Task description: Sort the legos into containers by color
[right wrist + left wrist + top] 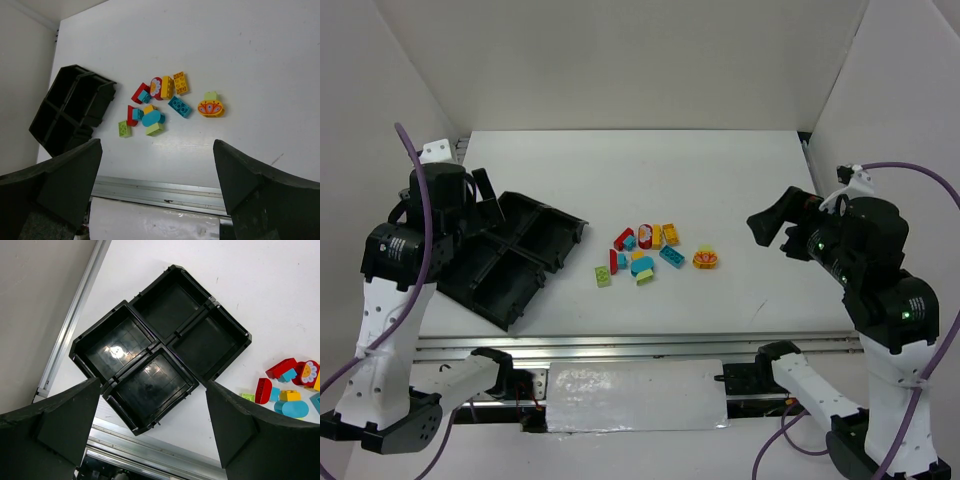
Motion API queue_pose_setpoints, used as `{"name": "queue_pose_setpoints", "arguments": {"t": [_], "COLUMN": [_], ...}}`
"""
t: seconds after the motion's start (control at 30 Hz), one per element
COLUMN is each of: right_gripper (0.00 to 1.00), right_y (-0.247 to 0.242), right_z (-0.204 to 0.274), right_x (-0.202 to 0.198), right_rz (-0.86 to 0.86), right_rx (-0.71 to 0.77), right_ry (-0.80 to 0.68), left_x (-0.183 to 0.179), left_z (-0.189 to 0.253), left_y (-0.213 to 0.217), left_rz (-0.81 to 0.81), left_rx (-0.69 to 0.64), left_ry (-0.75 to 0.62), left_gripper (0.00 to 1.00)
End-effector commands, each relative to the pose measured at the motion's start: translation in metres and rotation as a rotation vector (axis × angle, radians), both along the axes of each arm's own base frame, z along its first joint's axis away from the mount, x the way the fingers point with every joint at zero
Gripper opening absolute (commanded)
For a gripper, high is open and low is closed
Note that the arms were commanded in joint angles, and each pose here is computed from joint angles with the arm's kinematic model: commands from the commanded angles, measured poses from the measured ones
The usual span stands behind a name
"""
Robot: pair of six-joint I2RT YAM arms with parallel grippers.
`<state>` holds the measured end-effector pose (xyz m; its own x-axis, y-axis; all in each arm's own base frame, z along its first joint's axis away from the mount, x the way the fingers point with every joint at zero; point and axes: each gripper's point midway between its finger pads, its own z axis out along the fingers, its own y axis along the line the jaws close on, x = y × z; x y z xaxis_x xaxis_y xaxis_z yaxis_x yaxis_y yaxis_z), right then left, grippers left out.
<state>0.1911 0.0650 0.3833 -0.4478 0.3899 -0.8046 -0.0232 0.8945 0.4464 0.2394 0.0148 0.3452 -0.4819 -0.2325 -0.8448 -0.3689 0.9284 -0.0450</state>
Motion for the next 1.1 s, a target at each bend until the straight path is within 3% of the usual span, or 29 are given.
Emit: {"name": "queue_pose_setpoints", "arguments": {"t": [0.0,0.17,0.37,0.43,0.47,0.57,0.77,1.07], "right_gripper": [1.0,0.99,0.99,0.92,0.84,0.75,0.69,0.59], "right_y": [0.003,0.017,0.054,0.066,0.069,0.084,0.092,0.132], "right_z": [0.005,-0.003,-0.073,-0.101,-0.126,-0.167,-0.23,-0.3], "right_x": [0.006,0.012,0.058,0.078,0.094,0.123,0.171,0.208], "right_rz": [0.01,0.08,0.184,0.184,0.168,0.169,0.108,0.269], "right_rx": [0.009,0.027,0.083,0.035,-0.012,-0.135,-0.308,-0.362], "right_ry": [-0.029,-0.026,0.161,0.217,0.29,0.395,0.48,0.627], "left_x": [-0.001,-0.001,0.001,0.001,0.0,-0.003,-0.011,-0.012], "left_z": [0.005,0.003,-0.009,-0.013,-0.014,-0.021,-0.038,-0.054], "left_y": [0.001,0.0,-0.01,-0.014,-0.016,-0.023,-0.021,-0.021], "left_rz": [0.01,0.004,-0.043,-0.06,-0.066,-0.09,-0.097,-0.104], "left_rx": [-0.002,-0.008,-0.032,-0.048,-0.058,-0.089,-0.075,-0.055], "left_ry": [-0.028,-0.027,0.001,0.012,0.012,0.028,0.078,0.137], "left_gripper": [1.0,1.0,0.99,1.0,0.99,1.0,0.99,1.0]}}
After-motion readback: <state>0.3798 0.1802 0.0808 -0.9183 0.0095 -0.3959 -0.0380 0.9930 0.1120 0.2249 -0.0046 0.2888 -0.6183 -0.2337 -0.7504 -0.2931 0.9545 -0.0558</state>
